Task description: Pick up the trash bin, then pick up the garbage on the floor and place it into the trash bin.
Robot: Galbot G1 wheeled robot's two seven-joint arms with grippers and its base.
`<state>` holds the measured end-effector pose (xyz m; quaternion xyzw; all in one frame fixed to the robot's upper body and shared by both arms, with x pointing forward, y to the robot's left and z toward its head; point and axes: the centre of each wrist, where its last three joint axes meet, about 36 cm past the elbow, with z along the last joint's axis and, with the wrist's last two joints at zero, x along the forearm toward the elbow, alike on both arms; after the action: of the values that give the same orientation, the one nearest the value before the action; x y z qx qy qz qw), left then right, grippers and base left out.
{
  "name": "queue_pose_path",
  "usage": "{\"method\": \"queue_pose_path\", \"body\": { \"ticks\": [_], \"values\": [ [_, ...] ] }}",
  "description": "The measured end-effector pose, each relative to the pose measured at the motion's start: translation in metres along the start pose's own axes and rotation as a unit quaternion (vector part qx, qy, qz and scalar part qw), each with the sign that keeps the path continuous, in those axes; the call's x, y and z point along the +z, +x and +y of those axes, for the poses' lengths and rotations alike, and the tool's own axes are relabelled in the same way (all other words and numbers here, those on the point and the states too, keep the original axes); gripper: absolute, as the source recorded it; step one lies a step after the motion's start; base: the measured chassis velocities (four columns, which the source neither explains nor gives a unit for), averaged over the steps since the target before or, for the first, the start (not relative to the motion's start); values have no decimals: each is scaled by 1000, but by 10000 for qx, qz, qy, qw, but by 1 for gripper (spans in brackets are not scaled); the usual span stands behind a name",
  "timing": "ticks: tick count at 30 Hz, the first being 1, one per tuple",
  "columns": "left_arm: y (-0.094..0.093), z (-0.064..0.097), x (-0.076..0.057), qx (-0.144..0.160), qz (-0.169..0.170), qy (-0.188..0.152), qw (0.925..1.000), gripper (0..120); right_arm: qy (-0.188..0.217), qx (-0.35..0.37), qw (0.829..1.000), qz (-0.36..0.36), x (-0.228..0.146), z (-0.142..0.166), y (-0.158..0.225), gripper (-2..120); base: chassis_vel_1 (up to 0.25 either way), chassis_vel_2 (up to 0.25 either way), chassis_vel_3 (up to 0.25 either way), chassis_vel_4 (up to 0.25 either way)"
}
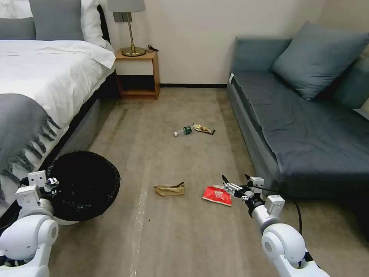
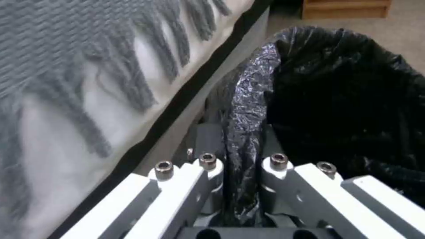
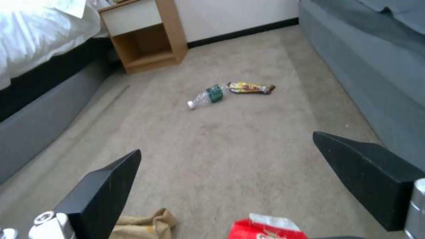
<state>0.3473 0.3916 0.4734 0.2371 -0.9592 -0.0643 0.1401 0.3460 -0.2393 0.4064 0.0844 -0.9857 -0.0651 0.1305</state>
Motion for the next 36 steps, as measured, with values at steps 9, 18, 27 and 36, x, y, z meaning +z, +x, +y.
{"method": "queue_pose_path", "body": {
  "ticks": [9,18,27,36],
  "values": [
    [2,-1,3,13,12,20,10000,4,19,1,10000,12,1,0,1,100,-144,136,153,-147],
    [8,0,4,9,-14,15,10000,4,98,-52,9999,82,10,5,0,100,-128,132,127,-131],
    [9,0,4,47,-42,31,10000,4,144,-130,9997,161,14,8,-1,100,-128,122,118,-121],
    [13,7,12,152,-132,46,9998,4,212,-454,9967,633,16,20,-18,100,-56,47,43,-50]
  ]
}}
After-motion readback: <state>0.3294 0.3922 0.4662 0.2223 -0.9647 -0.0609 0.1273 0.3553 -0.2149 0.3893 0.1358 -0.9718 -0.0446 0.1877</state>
